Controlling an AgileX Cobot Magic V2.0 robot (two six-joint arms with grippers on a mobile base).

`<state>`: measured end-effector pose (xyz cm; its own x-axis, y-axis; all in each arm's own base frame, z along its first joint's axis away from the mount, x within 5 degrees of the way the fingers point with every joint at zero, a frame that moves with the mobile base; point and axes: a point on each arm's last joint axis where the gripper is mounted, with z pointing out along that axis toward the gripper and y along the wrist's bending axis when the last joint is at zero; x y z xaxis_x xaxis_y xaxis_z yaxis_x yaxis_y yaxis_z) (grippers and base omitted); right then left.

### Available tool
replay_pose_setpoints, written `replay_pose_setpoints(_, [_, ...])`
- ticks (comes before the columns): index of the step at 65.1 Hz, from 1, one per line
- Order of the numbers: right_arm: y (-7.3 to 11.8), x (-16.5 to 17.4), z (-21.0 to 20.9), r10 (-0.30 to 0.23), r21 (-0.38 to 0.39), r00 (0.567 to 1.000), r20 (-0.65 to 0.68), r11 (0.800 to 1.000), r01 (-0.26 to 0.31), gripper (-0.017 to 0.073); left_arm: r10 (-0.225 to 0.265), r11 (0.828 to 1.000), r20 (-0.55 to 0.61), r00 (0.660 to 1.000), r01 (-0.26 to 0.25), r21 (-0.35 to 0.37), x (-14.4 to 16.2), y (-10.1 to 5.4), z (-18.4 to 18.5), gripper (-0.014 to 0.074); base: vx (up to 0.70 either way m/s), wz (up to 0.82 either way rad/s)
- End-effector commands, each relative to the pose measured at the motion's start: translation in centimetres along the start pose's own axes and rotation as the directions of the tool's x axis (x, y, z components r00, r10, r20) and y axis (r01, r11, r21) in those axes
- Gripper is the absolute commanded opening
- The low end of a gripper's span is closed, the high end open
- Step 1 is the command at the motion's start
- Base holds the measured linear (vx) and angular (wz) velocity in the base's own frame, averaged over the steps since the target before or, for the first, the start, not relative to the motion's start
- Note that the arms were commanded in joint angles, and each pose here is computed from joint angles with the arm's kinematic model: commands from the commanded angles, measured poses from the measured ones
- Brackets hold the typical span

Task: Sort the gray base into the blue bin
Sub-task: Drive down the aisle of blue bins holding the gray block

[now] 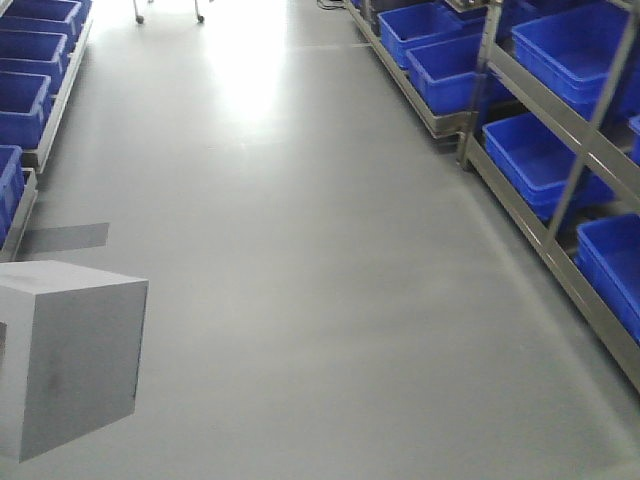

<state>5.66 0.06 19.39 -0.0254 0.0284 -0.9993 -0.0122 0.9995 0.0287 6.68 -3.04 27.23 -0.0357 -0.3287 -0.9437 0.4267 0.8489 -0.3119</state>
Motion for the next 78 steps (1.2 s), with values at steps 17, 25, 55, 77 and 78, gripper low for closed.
replay_pose_setpoints(17, [0.04,-0.88,-0.11,-0.013,-0.003,0.996,0.089,1.0,0.013,-0.0004,-0.016,1.0,0.126,0.992,0.012,0.027,-1.89,-0.46,0.07,0.0004,0.45,0.2])
replay_pose_setpoints(25, [0.04,-0.88,-0.11,-0.013,-0.003,0.996,0.089,1.0,0.013,-0.0004,-0.016,1.0,0.126,0.992,0.012,0.027,-1.89,-0.46,0.07,0.0004,0.44,0.14])
replay_pose_setpoints(55, [0.04,-0.88,-0.11,-0.013,-0.003,0.996,0.089,1.0,0.013,-0.0004,-0.016,1.0,0.126,0.992,0.012,0.027,-1.89,-0.46,0.07,0.0004,0.45,0.1])
replay_pose_setpoints(77, [0.04,-0.88,-0.11,-0.013,-0.003,0.996,0.089,1.0,0.013,-0.0004,-0.016,1.0,0.126,0.992,0.012,0.027,-1.89,-0.46,0.07,0.0004,0.45,0.12])
replay_pose_setpoints(78, [0.04,-0.88,-0.11,-0.013,-0.003,0.996,0.089,1.0,0.013,-0.0004,-0.016,1.0,0.126,0.992,0.012,0.027,-1.89,-0.46,0.07,0.0004,0.43,0.11])
